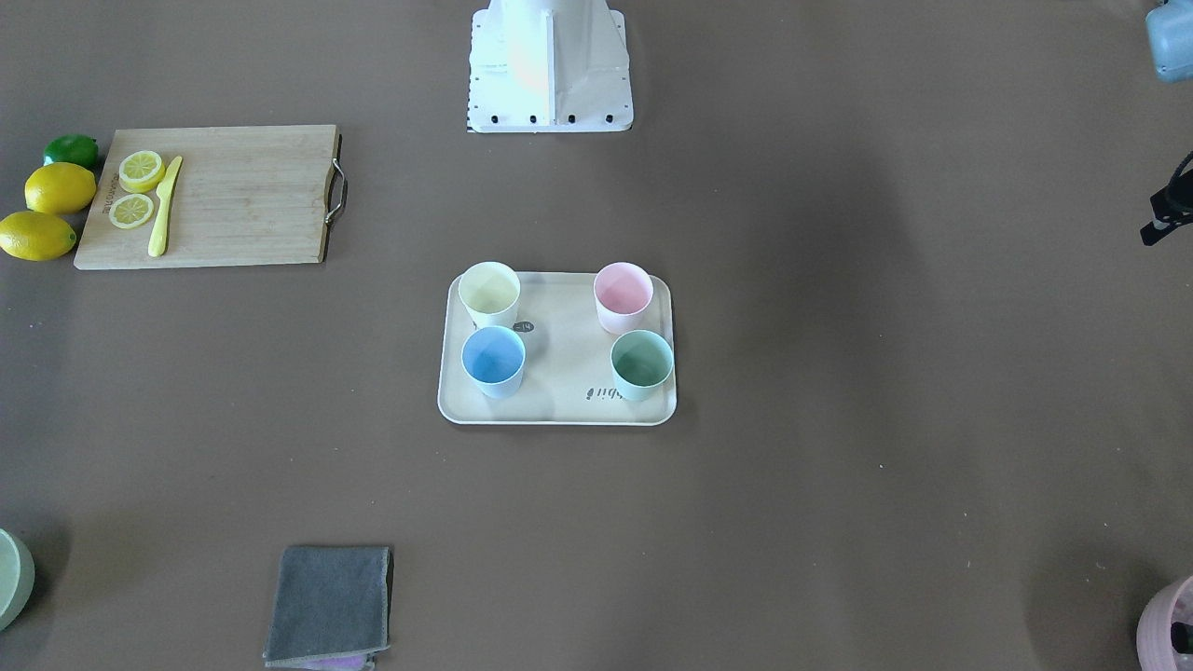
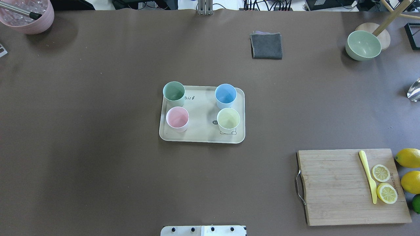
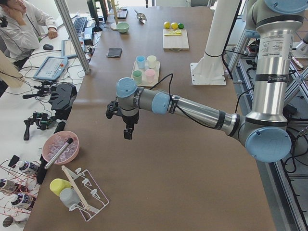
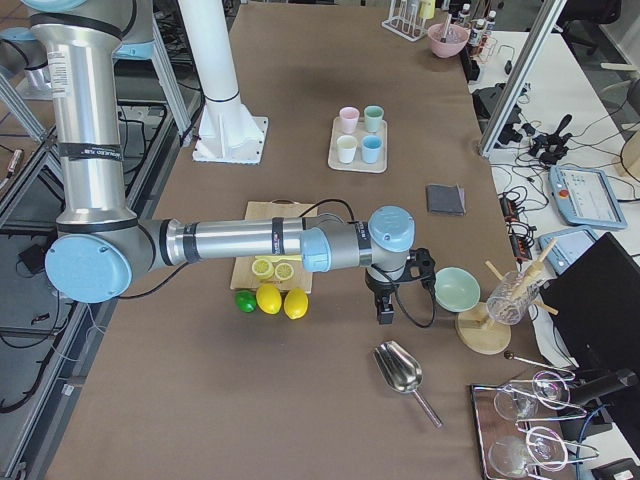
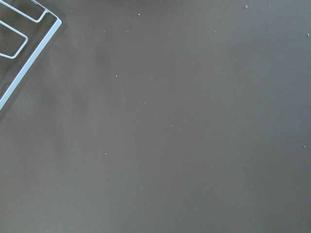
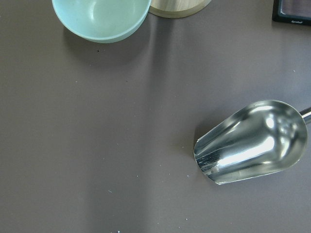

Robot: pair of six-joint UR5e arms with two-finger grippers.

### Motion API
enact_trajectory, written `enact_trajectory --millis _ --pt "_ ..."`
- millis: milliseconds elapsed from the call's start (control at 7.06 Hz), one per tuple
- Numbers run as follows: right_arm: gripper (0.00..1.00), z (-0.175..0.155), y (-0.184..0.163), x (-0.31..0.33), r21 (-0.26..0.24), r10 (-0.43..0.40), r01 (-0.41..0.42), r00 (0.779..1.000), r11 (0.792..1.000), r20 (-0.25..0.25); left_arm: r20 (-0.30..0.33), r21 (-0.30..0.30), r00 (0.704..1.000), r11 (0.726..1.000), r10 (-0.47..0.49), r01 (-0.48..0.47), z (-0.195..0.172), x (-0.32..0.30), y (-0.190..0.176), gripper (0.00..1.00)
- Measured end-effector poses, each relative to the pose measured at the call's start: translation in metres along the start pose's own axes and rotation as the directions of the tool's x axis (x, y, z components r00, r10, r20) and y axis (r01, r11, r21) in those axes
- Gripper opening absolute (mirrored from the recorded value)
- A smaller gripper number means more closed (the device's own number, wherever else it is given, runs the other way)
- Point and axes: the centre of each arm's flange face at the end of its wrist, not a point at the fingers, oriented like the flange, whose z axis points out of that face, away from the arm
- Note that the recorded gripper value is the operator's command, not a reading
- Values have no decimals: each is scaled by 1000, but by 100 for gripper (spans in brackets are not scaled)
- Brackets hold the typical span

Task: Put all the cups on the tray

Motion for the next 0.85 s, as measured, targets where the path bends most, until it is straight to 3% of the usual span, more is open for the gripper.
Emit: enact_trajectory --millis 850 --pt "100 1 1 1 -2 2 -2 1000 1000 1 1 -6 1000 1000 -5 5 3 -3 3 98"
